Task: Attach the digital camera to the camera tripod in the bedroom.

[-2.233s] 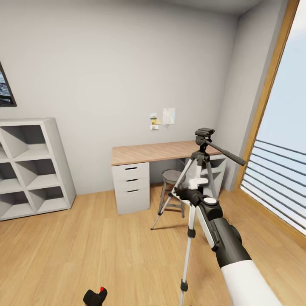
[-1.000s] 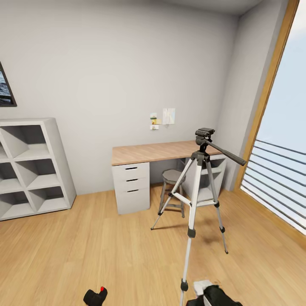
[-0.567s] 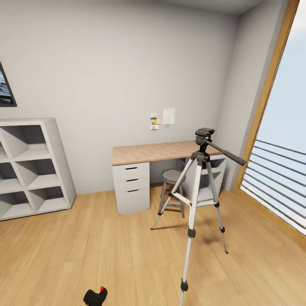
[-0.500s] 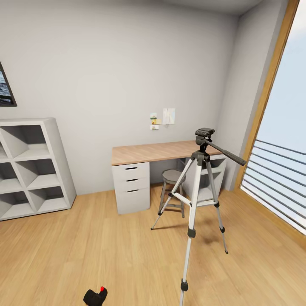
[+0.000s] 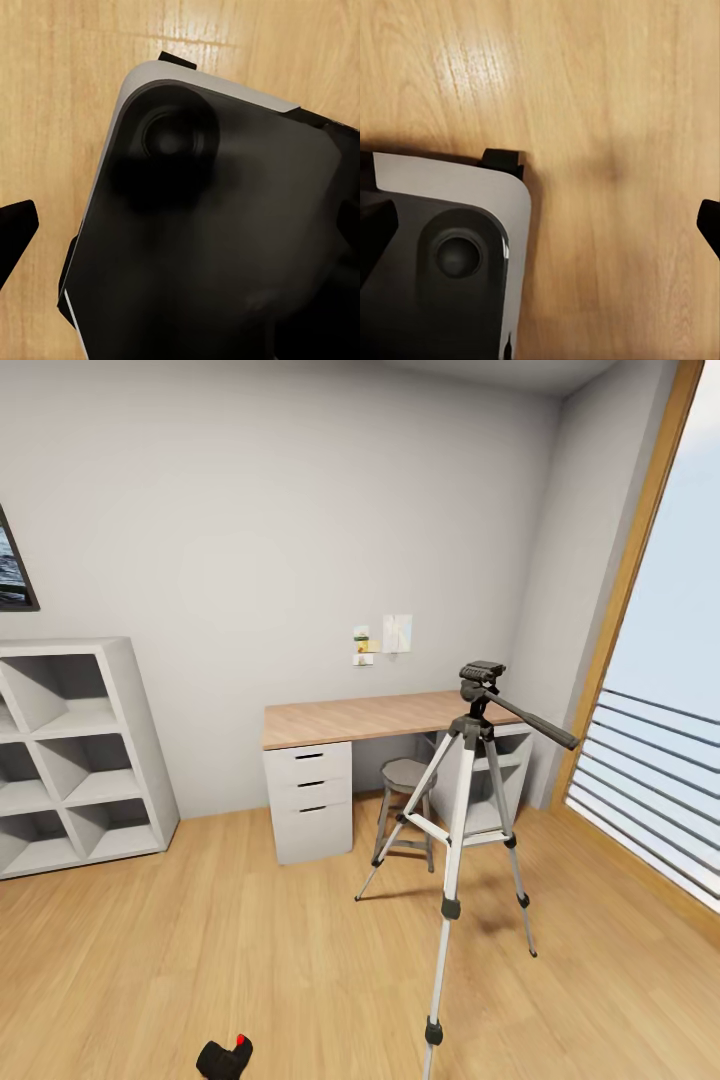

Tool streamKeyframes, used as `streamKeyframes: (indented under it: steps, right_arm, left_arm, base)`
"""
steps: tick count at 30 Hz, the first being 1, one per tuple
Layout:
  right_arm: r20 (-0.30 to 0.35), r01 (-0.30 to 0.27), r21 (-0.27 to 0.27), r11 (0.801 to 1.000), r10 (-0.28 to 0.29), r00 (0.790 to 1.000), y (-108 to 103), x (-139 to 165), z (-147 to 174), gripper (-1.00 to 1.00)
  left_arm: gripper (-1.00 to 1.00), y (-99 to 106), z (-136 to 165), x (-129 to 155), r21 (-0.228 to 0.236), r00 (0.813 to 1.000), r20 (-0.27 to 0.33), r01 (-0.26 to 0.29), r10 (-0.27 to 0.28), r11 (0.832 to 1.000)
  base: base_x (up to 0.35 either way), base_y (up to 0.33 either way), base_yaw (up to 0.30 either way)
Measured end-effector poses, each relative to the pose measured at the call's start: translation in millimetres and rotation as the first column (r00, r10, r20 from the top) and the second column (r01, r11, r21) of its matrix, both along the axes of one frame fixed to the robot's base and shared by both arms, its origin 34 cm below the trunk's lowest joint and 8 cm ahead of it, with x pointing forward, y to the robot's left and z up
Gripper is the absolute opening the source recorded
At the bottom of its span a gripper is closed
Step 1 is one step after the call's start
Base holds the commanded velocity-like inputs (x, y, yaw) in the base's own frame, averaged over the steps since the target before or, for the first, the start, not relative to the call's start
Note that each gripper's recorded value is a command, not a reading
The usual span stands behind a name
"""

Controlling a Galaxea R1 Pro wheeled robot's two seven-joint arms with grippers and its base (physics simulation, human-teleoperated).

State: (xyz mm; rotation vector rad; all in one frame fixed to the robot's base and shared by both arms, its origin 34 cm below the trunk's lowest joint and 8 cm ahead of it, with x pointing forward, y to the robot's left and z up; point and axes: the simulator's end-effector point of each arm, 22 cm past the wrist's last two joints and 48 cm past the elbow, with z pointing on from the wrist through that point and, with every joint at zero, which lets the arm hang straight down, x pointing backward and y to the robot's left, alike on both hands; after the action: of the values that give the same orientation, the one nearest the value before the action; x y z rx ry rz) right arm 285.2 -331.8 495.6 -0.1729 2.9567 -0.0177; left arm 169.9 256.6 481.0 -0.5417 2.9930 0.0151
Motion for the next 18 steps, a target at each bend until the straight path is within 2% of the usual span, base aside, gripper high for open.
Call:
streamKeyframes:
  steps: [12, 18]
  right_arm:
    - [0.002, 0.001, -0.002, 1.0, -0.001, 1.0, -1.3, -0.5, 0.1, 1.0]
    - [0.019, 0.001, -0.004, 1.0, -0.001, 1.0, 0.0, 3.2, 0.5, 1.0]
  left_arm:
    - [1.0, -1.2, 0.0, 0.0, -0.001, 1.0, 0.0, 0.002, -0.002, 1.0]
    - [1.0, -1.2, 0.0, 0.1, -0.001, 1.0, 0.0, 0.001, -0.001, 1.0]
  base:
    - [0.0, 0.003, 0.0]
    - [-0.056, 0.251, 0.0]
